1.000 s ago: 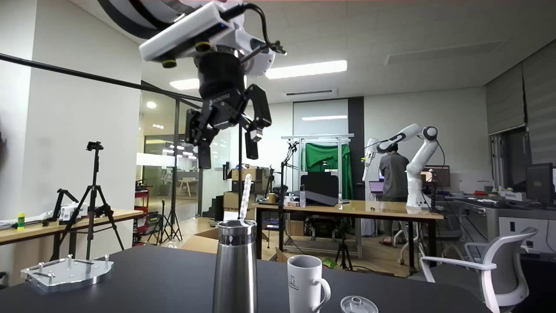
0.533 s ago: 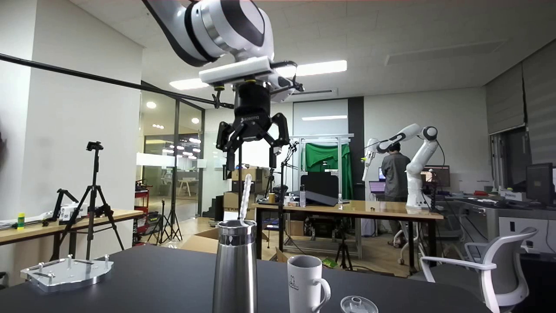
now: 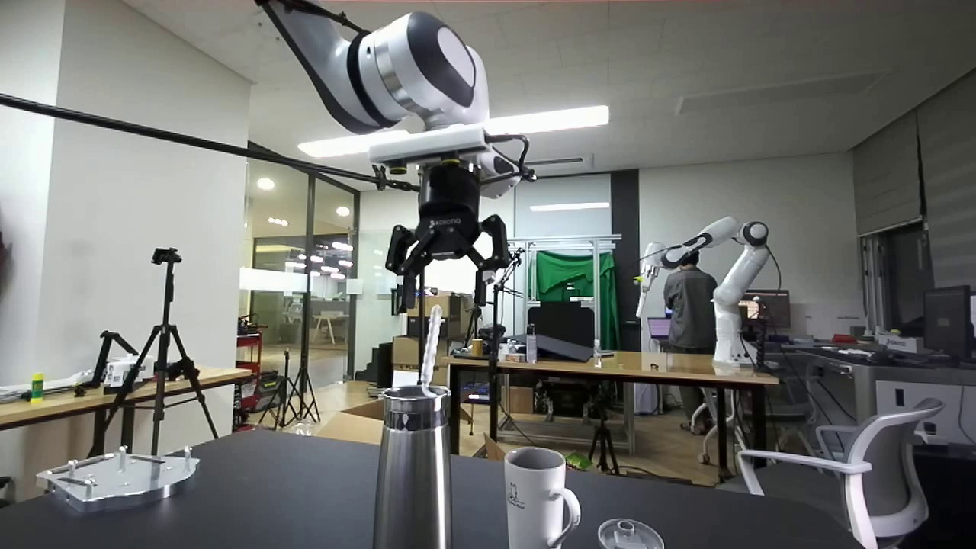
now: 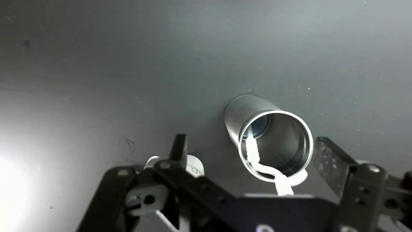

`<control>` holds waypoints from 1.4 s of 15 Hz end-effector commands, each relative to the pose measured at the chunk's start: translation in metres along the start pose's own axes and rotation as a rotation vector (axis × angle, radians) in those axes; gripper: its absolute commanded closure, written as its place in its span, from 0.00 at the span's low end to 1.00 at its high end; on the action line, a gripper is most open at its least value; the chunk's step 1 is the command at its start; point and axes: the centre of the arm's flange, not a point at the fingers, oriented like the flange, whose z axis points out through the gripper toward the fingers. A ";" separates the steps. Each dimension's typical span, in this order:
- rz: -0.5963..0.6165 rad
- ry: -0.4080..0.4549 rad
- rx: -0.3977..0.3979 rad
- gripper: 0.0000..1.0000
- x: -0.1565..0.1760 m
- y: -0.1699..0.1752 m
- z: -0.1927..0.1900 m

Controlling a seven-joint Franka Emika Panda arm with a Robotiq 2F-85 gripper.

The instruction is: Use the object to clean the flask

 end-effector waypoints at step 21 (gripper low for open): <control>-0.075 0.037 0.066 0.55 0.084 -0.039 0.034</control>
